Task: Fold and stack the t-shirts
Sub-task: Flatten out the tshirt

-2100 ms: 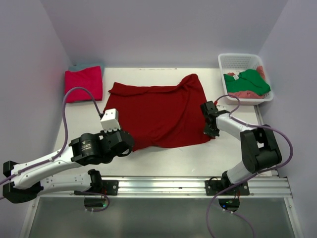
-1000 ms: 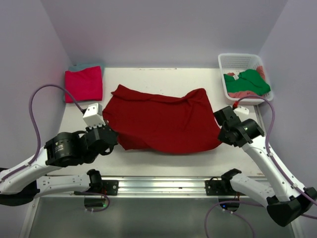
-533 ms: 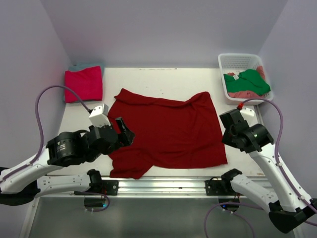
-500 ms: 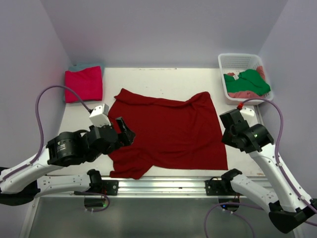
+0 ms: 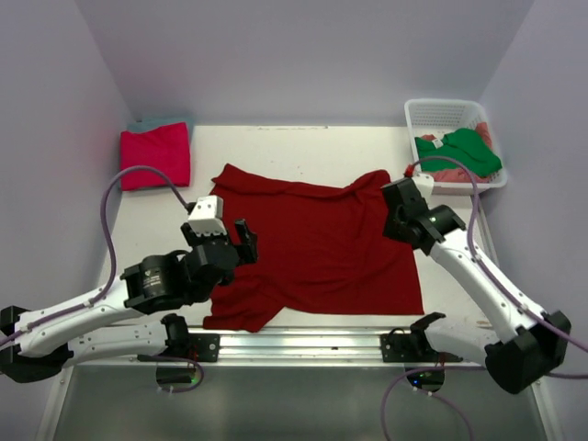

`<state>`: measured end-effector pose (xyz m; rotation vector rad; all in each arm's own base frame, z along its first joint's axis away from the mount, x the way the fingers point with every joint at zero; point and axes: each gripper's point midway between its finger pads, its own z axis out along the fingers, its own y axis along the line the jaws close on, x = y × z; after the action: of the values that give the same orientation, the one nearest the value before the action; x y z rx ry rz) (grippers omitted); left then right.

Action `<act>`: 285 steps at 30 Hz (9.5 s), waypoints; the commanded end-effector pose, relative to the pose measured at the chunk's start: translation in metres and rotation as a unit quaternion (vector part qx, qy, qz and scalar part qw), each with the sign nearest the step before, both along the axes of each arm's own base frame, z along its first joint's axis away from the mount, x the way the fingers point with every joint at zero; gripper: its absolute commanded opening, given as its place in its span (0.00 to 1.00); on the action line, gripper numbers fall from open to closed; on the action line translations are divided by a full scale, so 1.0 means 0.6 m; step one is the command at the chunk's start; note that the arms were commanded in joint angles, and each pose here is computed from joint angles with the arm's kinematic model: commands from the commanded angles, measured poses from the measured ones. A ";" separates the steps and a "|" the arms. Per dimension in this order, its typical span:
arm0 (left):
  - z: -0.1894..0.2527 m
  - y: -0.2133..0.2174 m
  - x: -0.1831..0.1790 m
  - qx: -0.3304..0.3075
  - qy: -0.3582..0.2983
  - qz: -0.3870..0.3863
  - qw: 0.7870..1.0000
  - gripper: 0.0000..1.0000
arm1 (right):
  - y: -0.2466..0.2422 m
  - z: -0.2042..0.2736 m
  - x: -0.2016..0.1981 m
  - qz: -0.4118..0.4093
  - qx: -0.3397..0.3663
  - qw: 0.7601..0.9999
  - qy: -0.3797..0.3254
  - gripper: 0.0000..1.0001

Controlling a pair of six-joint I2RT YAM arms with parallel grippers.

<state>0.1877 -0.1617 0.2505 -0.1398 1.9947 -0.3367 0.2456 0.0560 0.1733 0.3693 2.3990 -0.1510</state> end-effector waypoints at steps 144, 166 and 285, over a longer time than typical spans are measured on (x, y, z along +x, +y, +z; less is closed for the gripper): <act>-0.027 0.072 0.591 -0.446 -0.228 -0.145 0.853 1.00 | 0.093 -0.045 0.183 0.062 0.024 0.992 -0.106 0.83; -0.209 0.042 0.345 -0.175 0.023 -0.085 0.981 0.89 | 0.047 -0.106 0.436 -0.093 -0.012 0.994 -0.048 0.00; -0.396 0.036 0.561 -0.143 0.176 0.023 0.974 0.00 | 0.012 -0.206 0.470 -0.083 0.078 0.993 0.005 0.02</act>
<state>0.5011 -0.1731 0.0204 -0.3476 2.2807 -0.7448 0.5145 0.0642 0.0274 0.6643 2.4502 -0.0449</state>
